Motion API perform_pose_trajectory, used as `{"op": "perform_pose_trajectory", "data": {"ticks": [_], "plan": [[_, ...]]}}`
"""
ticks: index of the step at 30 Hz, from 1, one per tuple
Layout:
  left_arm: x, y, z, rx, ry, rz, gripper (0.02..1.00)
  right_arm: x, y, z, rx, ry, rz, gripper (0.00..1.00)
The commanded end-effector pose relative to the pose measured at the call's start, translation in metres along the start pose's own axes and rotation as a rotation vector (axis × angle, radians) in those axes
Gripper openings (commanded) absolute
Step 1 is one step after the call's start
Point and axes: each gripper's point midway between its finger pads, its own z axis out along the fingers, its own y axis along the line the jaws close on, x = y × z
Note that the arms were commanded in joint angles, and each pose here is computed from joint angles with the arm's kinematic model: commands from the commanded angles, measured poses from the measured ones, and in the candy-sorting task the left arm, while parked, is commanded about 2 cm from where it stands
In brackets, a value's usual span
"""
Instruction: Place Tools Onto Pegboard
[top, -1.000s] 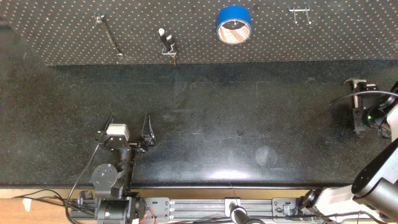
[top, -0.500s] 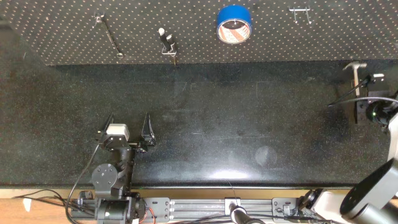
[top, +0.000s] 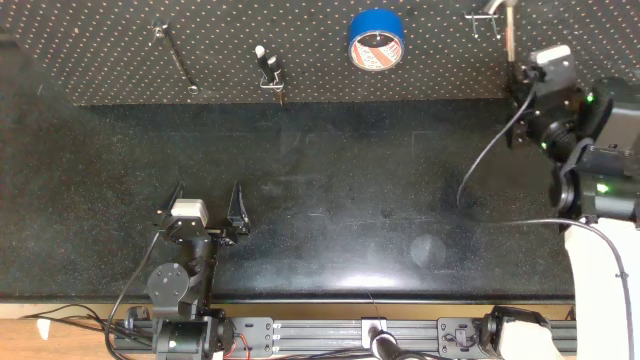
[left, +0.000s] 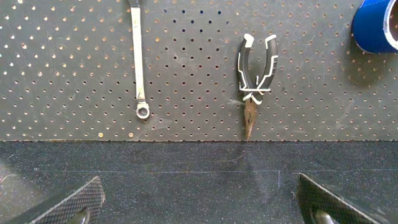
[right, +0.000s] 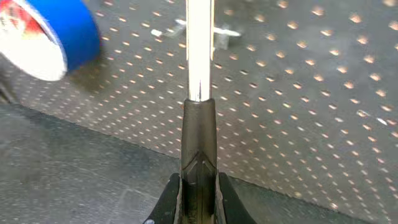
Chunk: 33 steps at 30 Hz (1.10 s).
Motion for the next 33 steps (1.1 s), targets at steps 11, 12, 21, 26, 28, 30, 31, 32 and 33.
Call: {"op": "perform_pose_trajectory", "data": {"ticks": [11,12,21,26,28,30,31,32,33], "plan": [[0.000,-0.001,0.000,0.010,-0.001,0.002,0.996,0.042,0.001,0.057,-0.043,0.146,0.072,0.075],[0.000,-0.001,0.000,0.010,-0.001,0.002,0.996,0.044,0.001,0.058,-0.039,0.151,0.073,0.077],[0.000,-0.001,0.000,0.010,-0.001,0.002,0.996,0.055,-0.001,0.065,-0.045,0.183,0.087,0.577],[0.000,-0.001,0.000,0.010,-0.001,0.002,0.996,0.003,0.013,0.016,-0.016,0.030,0.014,0.947],[0.000,-0.001,0.000,0.010,-0.001,0.002,0.996,-0.004,0.020,-0.010,0.015,-0.032,-0.013,0.950],[0.000,-0.001,0.000,0.010,-0.001,0.002,0.996,0.010,0.031,-0.028,0.024,-0.079,0.028,0.952],[0.000,-0.001,0.000,0.010,-0.001,0.002,0.996,0.022,0.036,-0.032,0.025,-0.112,0.052,0.952],[0.000,-0.001,0.000,0.010,-0.001,0.002,0.993,0.031,0.042,-0.034,0.022,-0.142,0.072,0.952],[0.000,-0.001,0.000,0.010,-0.001,0.002,0.996,0.046,0.049,-0.037,0.017,-0.200,0.120,0.954]]}}
